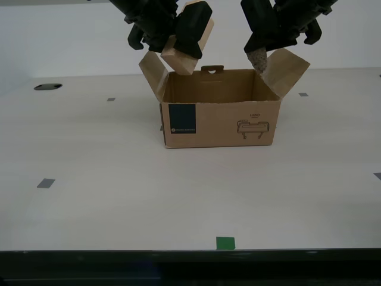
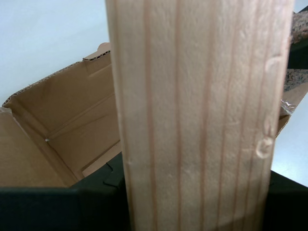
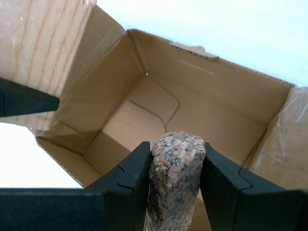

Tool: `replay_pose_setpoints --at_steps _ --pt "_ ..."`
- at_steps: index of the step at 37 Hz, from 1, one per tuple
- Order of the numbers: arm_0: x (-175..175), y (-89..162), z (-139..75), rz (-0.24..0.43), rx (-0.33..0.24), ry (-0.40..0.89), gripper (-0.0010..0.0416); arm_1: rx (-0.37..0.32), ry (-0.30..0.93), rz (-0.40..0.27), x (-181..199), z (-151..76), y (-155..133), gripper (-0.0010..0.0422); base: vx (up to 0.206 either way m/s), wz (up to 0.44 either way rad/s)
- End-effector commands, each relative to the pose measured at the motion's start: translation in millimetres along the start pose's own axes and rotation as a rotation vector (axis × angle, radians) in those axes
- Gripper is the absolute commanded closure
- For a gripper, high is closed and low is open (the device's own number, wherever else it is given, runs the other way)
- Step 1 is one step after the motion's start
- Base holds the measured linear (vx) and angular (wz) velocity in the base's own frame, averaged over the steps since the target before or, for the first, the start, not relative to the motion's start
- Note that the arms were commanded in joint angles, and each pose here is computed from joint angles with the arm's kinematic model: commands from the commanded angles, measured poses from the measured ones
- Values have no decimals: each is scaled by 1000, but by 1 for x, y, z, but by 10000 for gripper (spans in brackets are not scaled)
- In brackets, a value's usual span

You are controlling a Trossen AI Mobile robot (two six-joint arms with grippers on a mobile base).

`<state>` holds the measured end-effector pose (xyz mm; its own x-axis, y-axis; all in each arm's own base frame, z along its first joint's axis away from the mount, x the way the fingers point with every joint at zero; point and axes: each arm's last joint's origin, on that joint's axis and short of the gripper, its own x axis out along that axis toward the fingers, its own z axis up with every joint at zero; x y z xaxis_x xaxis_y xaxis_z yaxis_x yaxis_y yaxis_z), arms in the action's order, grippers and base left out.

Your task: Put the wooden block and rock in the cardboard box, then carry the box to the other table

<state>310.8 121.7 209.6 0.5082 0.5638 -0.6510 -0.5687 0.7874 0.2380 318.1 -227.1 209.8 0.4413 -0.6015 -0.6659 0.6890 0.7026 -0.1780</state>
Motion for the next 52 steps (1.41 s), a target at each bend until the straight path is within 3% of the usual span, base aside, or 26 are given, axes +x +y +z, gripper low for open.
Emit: replay_pose_setpoints --at_steps 1,10,14,19,31,37,52 --pt "0 0 0 0 0 2 403 2 -5 -7 0 1 -1 281 0 0" --pt "0 0 0 1 1 2 401 2 -4 -7 0 1 -1 239 0 0" --pt "0 0 0 0 2 3 374 1 -4 -7 0 1 -1 229 0 0" --pt "0 0 0 -1 54 5 300 -1 -3 -7 0 0 -1 220 0 0" --pt "0 1 0 1 57 5 85 -6 0 -7 0 0 -1 194 0 0" --pt "0 1 0 1 74 5 17 -7 0 -7 0 0 -1 175 0 0" --pt "-5 2 13 2 83 -29 18 -54 37 -5 -7 11 -2 160 0 0"
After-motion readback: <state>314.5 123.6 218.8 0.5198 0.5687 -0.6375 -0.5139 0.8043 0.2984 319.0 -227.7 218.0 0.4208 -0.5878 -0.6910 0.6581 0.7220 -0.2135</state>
